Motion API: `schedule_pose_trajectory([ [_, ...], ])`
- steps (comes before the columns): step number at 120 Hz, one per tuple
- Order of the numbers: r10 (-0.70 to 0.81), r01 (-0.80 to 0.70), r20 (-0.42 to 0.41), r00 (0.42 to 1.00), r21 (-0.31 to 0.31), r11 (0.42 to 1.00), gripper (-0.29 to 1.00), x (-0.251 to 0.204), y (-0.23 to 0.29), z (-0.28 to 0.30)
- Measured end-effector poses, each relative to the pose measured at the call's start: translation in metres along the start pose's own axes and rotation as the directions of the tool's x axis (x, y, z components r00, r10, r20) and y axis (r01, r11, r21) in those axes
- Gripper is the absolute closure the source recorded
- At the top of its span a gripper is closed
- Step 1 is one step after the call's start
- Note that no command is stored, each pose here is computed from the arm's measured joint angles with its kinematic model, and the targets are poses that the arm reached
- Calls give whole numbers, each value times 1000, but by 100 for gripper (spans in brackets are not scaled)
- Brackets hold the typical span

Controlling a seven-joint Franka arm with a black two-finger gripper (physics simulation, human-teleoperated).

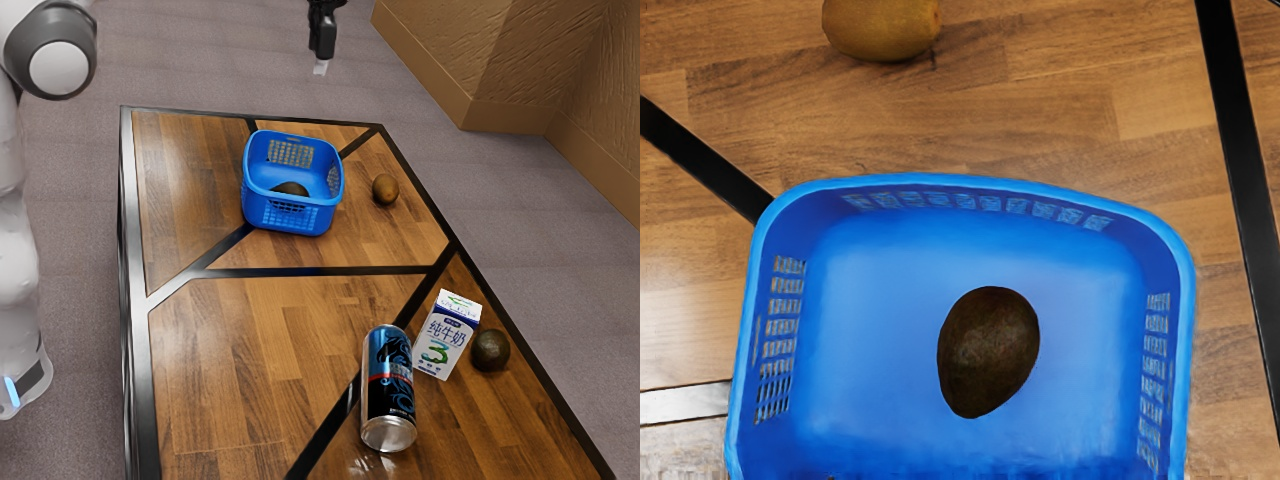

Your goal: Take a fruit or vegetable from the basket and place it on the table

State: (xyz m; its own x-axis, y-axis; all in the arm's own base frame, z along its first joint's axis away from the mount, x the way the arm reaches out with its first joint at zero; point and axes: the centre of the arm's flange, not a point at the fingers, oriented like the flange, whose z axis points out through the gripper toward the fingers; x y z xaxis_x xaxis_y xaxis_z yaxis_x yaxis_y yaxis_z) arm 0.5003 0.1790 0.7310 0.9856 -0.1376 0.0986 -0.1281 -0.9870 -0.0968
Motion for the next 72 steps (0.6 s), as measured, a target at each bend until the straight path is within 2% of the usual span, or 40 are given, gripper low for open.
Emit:
schedule_pose_trajectory([
  [20,-27,26,19,999,53,998,2,17,27,2],
  [30,-34,34,6,999,14,999,2,26,43,3],
  [33,-36,37,-38,999,13,999,2,24,49,-20],
  [37,-31,37,-152,988,32,999,2,12,58,-78],
  [40,-25,34,-206,978,41,999,2,4,65,-105],
  [48,-18,31,-246,969,46,998,2,-3,71,-128],
  [56,-25,34,-210,977,39,999,2,7,65,-113],
  [72,-41,41,-62,997,2,999,2,27,44,-44],
])
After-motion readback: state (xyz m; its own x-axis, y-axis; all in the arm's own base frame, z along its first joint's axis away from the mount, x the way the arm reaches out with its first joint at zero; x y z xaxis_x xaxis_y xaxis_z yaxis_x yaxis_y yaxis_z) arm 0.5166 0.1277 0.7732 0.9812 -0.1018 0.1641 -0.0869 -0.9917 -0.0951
